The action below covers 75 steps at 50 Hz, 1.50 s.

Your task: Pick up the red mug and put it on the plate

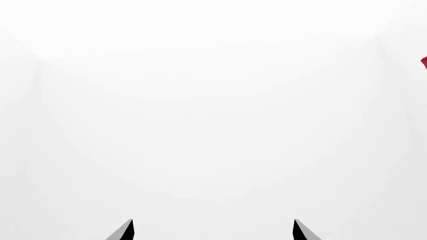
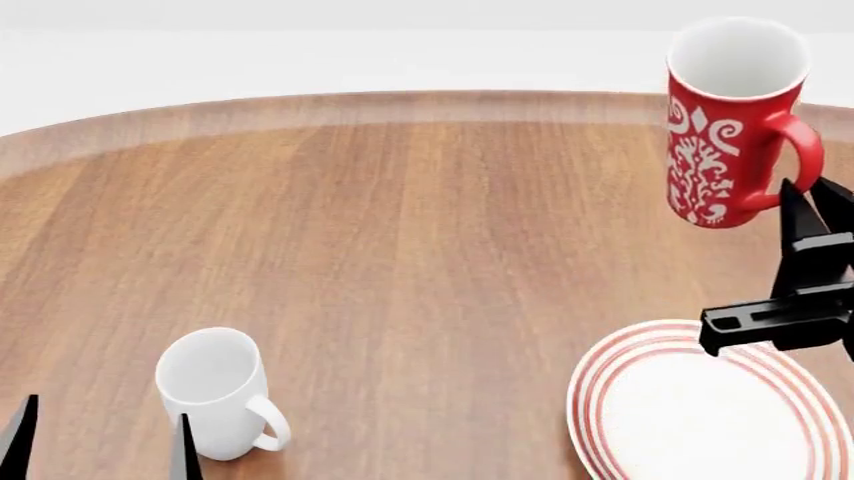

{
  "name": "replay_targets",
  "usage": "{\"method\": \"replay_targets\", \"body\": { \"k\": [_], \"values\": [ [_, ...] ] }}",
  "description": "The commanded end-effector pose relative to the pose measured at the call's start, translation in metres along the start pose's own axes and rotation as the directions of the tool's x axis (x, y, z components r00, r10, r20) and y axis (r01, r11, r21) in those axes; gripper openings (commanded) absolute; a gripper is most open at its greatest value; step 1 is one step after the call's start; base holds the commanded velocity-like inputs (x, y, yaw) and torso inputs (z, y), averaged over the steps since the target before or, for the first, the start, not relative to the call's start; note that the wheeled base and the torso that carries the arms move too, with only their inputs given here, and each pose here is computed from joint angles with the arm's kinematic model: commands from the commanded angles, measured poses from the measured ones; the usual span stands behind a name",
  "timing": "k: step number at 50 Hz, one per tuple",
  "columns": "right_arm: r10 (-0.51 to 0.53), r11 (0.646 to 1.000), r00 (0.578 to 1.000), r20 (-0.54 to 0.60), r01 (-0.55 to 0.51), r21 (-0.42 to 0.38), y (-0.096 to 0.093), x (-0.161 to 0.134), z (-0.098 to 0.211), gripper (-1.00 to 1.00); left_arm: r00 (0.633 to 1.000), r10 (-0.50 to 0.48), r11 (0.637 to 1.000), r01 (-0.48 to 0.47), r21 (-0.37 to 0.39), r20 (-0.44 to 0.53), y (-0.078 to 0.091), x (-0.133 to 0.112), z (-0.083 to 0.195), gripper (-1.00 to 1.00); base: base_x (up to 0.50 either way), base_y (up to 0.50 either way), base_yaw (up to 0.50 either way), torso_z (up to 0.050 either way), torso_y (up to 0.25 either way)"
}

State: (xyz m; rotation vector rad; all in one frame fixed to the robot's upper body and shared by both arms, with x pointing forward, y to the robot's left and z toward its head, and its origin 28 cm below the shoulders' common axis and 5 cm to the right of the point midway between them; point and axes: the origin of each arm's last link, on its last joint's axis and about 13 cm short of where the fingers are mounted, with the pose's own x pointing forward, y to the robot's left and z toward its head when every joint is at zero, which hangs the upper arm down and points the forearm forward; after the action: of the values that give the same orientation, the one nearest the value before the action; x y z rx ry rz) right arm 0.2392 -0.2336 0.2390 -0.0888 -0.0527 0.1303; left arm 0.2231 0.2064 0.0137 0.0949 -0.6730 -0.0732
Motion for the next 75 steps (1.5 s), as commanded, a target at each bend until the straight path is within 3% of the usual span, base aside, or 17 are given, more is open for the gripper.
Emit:
{"method": "replay_targets", "body": {
  "k": [1, 19, 30, 45, 55, 59, 75],
  "values": [
    [0.038, 0.999, 0.999, 0.0, -0.038, -0.016, -0.02, 0.017, 0.011, -1.0, 1.0, 0.002, 1.0, -0.002, 0.002, -0.003, 0.0, 0.0, 0.0, 1.0, 0.0, 0.0, 0.0, 0.0, 0.0],
    [0.114, 0.993, 0.991, -0.069, -0.113, 0.018, -0.041, 0.044, -0.012, -1.0, 1.0, 0.005, 1.0, -0.005, 0.006, 0.002, 0.0, 0.0, 0.0, 1.0, 0.0, 0.0, 0.0, 0.0, 0.0],
    [0.08, 0.996, 0.995, -0.06, -0.078, 0.038, -0.057, 0.055, -0.023, -1.0, 1.0, 0.004, 1.0, -0.004, 0.008, 0.003, 0.0, 0.0, 0.0, 1.0, 0.0, 0.0, 0.0, 0.0, 0.001],
    [0.079, 0.988, 0.997, -0.021, -0.075, 0.133, -0.066, 0.069, -0.044, -1.0, 1.0, 0.002, 1.0, -0.002, 0.011, 0.004, 0.0, 0.0, 0.0, 1.0, 0.0, 0.0, 0.0, 0.0, 0.0],
    [0.072, 0.98, 0.997, -0.025, -0.066, 0.188, -0.072, 0.064, -0.073, -1.0, 1.0, 0.0, 1.0, 0.0, 0.012, 0.002, 0.0, 0.0, 0.0, 1.0, 0.0, 0.0, 0.0, 0.0, 0.001],
    [0.086, 0.984, 0.996, -0.031, -0.08, 0.157, -0.073, 0.06, -0.08, -1.0, 1.0, 0.0, 1.0, 0.0, 0.015, 0.0, 0.0, 0.0, 0.0, 1.0, 0.0, 0.0, 0.0, 0.0, 0.0],
    [0.07, 0.978, 0.996, -0.062, -0.056, 0.203, -0.079, 0.044, -0.11, -1.0, 1.0, -0.006, 1.0, 0.006, 0.016, 0.001, 0.0, 0.0, 0.0, 1.0, 0.0, 0.0, 0.0, 0.001, 0.0]
  ]
}}
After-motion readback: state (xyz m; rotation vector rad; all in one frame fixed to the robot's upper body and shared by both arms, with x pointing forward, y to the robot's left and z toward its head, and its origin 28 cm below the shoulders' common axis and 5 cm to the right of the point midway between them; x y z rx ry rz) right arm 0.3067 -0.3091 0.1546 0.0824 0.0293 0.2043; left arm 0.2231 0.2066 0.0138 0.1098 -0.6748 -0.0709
